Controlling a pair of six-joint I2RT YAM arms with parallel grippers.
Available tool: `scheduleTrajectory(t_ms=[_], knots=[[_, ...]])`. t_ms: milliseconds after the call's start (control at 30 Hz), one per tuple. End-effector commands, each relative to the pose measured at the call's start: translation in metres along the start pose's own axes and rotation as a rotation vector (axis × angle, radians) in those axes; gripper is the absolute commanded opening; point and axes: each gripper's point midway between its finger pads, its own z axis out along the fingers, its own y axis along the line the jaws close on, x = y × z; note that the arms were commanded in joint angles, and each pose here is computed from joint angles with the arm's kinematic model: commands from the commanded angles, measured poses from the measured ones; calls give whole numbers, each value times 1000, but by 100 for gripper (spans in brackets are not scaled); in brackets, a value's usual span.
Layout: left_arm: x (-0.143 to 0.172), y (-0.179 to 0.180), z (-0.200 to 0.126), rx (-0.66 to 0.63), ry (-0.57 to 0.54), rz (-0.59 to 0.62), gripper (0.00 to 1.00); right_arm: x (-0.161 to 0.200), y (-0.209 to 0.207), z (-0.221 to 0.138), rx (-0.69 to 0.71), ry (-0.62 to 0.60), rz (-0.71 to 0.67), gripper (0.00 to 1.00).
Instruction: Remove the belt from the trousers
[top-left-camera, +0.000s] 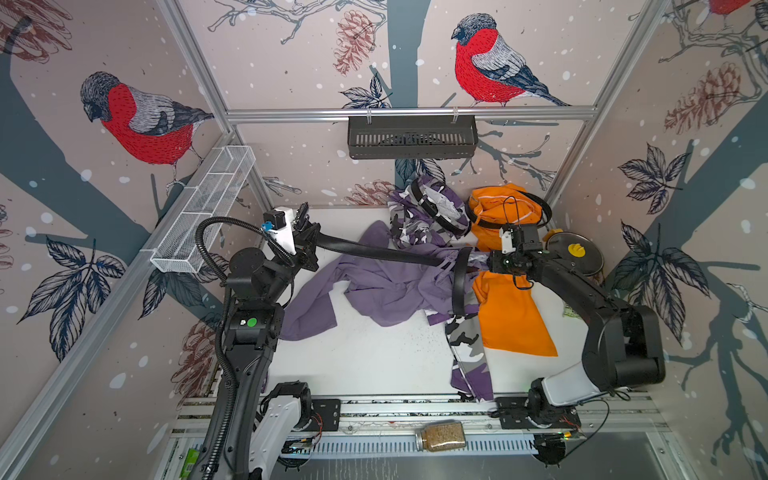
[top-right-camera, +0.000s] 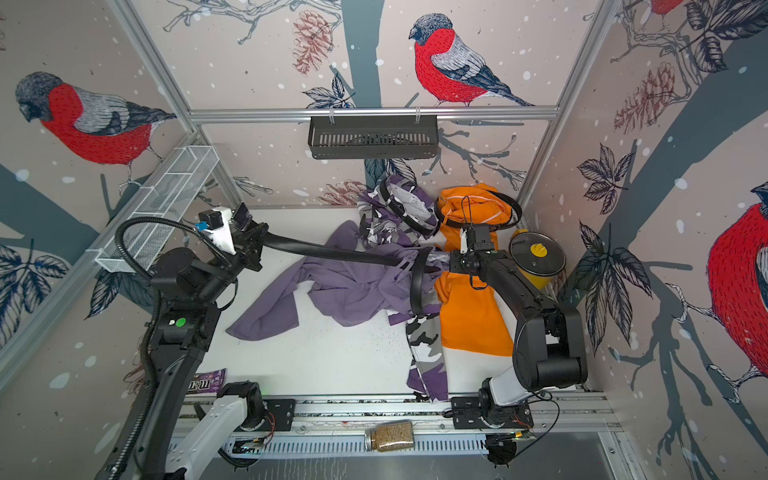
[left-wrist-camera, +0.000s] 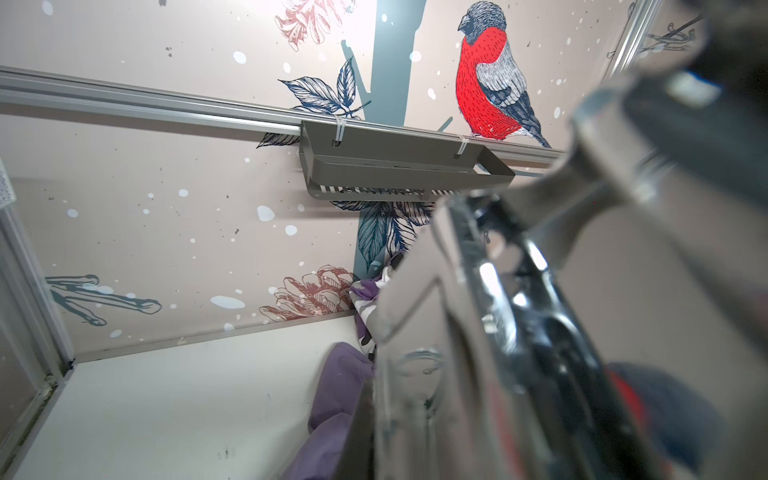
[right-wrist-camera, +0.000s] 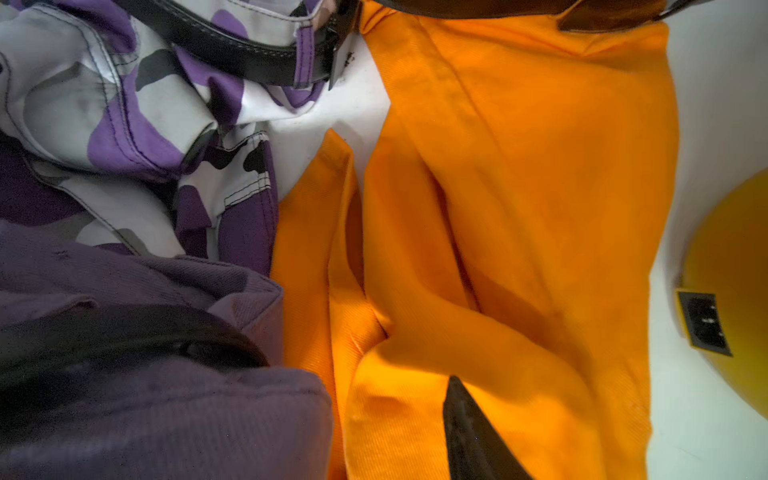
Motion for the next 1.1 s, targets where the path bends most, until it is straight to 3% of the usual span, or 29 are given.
scheduleTrajectory(t_ms=[0,233,467,667,700,733,767,833,967,1067], knots=[[-26,21,-8,-128,-97,59,0,5,-35,-2,146,10,12,49],[9,44,-4,-193,-56,-21,0,15,-52,2,161,31,39,49],[119,58,17,-164,122,-329,0,19,-47,6,138,34,40,50],[176,66,19,-205,288,-452,3,21,-43,8,129,41,23,50],[183,68,18,-224,323,-475,20,21,-42,8,129,43,21,50],[193,69,18,-242,370,-502,48,21,-42,9,129,43,19,50],[202,70,17,-254,415,-525,70,21,-41,9,127,43,16,50],[217,67,15,-258,493,-562,96,21,-40,10,124,43,16,50],[237,64,1,-333,609,-657,100,21,-36,13,115,46,12,51],[229,57,-5,-349,634,-655,100,22,-35,14,112,48,10,51]])
